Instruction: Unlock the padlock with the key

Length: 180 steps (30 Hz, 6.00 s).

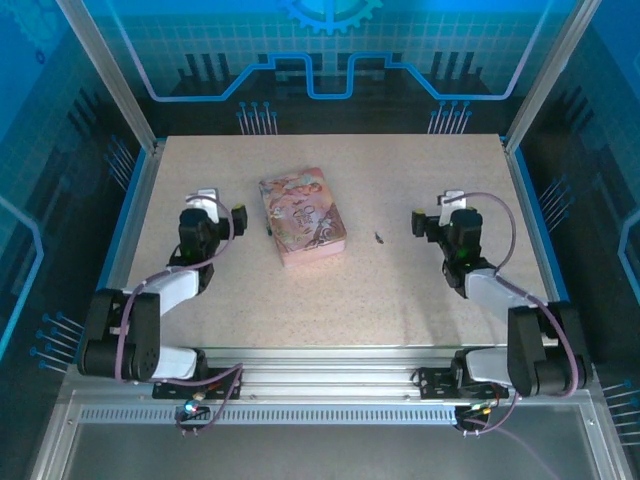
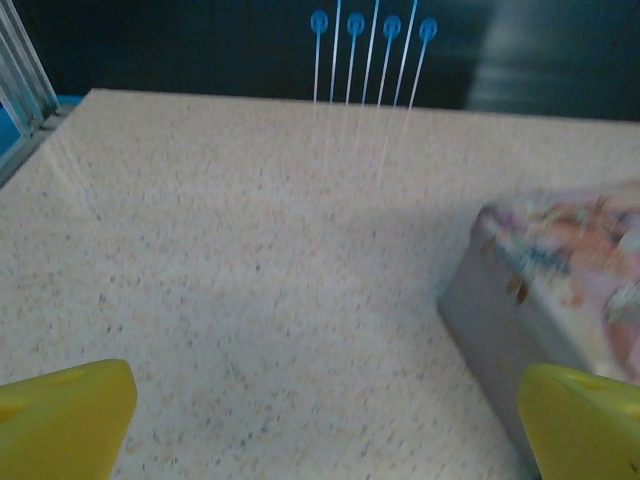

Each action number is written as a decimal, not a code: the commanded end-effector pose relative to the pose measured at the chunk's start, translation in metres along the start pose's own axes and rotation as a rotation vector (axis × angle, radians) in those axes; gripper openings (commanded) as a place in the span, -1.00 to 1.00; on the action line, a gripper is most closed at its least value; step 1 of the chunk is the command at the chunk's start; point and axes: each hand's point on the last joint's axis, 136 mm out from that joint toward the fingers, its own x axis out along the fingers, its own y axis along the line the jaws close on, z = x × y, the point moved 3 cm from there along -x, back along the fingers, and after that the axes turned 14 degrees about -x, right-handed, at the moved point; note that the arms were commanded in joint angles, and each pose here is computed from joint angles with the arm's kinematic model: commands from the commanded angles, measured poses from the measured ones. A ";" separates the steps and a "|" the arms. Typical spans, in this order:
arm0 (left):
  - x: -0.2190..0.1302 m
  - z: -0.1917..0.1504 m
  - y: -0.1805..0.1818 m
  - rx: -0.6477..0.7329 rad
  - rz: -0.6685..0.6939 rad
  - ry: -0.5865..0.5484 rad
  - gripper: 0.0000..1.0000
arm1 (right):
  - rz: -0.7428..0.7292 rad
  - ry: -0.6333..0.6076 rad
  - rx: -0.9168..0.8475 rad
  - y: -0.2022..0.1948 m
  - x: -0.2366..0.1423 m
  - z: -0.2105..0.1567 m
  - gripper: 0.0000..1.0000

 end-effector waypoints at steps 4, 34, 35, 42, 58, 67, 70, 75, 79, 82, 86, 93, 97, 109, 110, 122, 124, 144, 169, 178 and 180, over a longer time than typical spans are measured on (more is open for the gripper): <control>-0.002 0.038 -0.018 -0.311 -0.057 0.081 0.98 | 0.182 -0.006 0.218 0.014 -0.032 0.034 1.00; 0.150 -0.016 -0.147 -0.239 -0.365 0.799 0.65 | 0.656 0.432 0.436 0.162 -0.104 -0.011 1.00; 0.149 -0.019 -0.149 -0.233 -0.369 0.807 0.64 | 0.661 0.440 0.436 0.164 -0.104 -0.013 1.00; 0.124 -0.031 -0.148 -0.232 -0.384 0.846 0.48 | 0.713 0.482 0.443 0.184 -0.096 -0.019 1.00; 0.056 -0.054 -0.128 -0.327 -0.350 0.836 0.35 | 0.806 0.545 0.464 0.226 -0.064 -0.008 0.50; 0.019 -0.071 -0.113 -0.406 -0.325 0.812 0.30 | 0.786 0.567 0.440 0.229 -0.028 0.008 0.28; 0.008 -0.079 -0.111 -0.439 -0.321 0.811 0.30 | 0.796 0.577 0.432 0.230 -0.014 0.013 0.23; -0.006 -0.097 -0.121 -0.447 -0.336 0.837 0.30 | 0.788 0.599 0.417 0.228 0.007 0.017 0.22; -0.009 -0.112 -0.139 -0.437 -0.356 0.864 0.30 | 0.765 0.607 0.428 0.217 0.017 0.014 0.23; -0.009 -0.116 -0.156 -0.443 -0.384 0.871 0.30 | 0.746 0.604 0.441 0.205 0.021 0.013 0.23; -0.011 -0.121 -0.181 -0.439 -0.423 0.884 0.30 | 0.717 0.600 0.460 0.186 0.028 0.012 0.24; -0.014 -0.135 -0.214 -0.447 -0.473 0.914 0.30 | 0.677 0.589 0.490 0.157 0.041 0.013 0.26; -0.014 -0.135 -0.213 -0.448 -0.457 0.894 0.30 | 0.688 0.590 0.485 0.155 0.049 0.019 0.26; 0.004 -0.113 -0.184 -0.424 -0.343 0.799 0.31 | 0.726 0.595 0.481 0.176 0.068 0.031 0.26; 0.006 -0.110 -0.181 -0.423 -0.337 0.792 0.31 | 0.730 0.596 0.481 0.179 0.069 0.033 0.26; 0.020 -0.095 -0.167 -0.402 -0.298 0.771 0.34 | 0.735 0.606 0.467 0.191 0.067 0.035 0.26; 0.021 -0.095 -0.163 -0.398 -0.290 0.770 0.37 | 0.732 0.614 0.468 0.192 0.066 0.033 0.26; 0.002 -0.058 -0.138 -0.403 -0.246 0.696 0.52 | 0.564 0.579 0.402 0.141 0.044 0.048 0.50; -0.131 -0.081 -0.178 -0.440 -0.461 0.795 0.40 | 0.309 0.853 0.172 0.114 0.022 -0.046 -0.29; -0.140 -0.106 -0.180 -0.452 -0.457 0.839 0.40 | 0.284 0.901 0.122 0.122 0.037 -0.058 -0.45; -0.141 -0.109 -0.178 -0.453 -0.455 0.840 0.40 | 0.277 0.904 0.116 0.122 0.040 -0.059 -0.45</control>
